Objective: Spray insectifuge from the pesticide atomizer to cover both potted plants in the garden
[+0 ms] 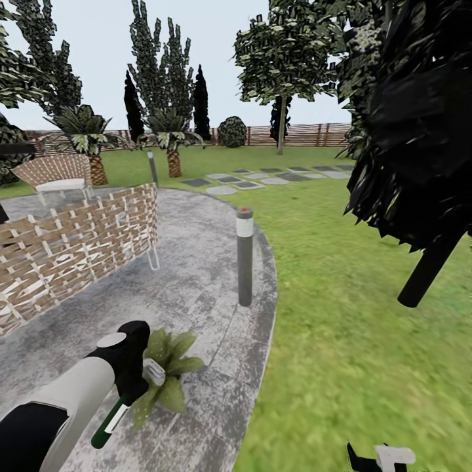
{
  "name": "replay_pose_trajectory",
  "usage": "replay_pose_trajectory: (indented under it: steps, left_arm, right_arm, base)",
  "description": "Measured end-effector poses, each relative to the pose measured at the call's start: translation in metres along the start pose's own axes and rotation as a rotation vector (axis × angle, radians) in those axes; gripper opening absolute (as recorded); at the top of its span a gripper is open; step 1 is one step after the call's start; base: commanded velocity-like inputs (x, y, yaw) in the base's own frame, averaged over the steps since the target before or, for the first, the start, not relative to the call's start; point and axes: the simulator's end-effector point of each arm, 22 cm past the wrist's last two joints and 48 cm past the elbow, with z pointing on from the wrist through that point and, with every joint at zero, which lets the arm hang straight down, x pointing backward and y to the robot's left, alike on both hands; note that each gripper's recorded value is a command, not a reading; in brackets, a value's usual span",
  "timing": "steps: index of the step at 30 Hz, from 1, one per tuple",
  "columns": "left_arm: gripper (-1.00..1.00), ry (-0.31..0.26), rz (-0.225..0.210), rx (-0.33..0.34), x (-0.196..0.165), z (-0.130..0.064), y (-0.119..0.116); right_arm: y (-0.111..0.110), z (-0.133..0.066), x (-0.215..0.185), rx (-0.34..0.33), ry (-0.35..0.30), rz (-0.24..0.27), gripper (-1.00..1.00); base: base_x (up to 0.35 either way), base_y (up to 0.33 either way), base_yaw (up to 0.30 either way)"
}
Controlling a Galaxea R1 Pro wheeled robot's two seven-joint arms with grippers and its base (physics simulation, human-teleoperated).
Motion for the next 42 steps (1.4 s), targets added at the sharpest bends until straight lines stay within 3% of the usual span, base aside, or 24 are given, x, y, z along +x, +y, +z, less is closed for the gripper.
replay_pose_trajectory:
  steps: [8,16,23,30,42]
  left_arm:
    - [-1.0,0.008,-0.003,-0.002,0.003,0.002,0.001]
    - [-1.0,0.029,-0.005,0.007,0.011,0.012,-0.002]
    - [-1.0,0.028,-0.001,0.011,0.009,0.013,-0.005]
    - [-1.0,0.028,-0.001,0.014,0.009,0.013,-0.006]
    - [-1.0,0.029,-0.003,0.009,0.01,0.013,-0.005]
  right_arm:
    - [0.0,0.0,0.0,0.0,0.0,0.0,1.0]
    - [0.0,0.0,0.0,0.0,0.0,0.0,1.0]
    - [0.0,0.0,0.0,0.0,0.0,0.0,1.0]
    - [0.0,0.0,0.0,-0.001,0.0,0.0,1.0]
    - [0.0,0.0,0.0,-0.001,0.0,0.0,1.0]
  base:
    - [-0.031,-0.233,0.188]
    - [0.0,-0.017,0.262]
    - [0.0,-0.009,0.033]
    - [0.0,-0.235,0.026]
    - [0.0,-0.22,0.253]
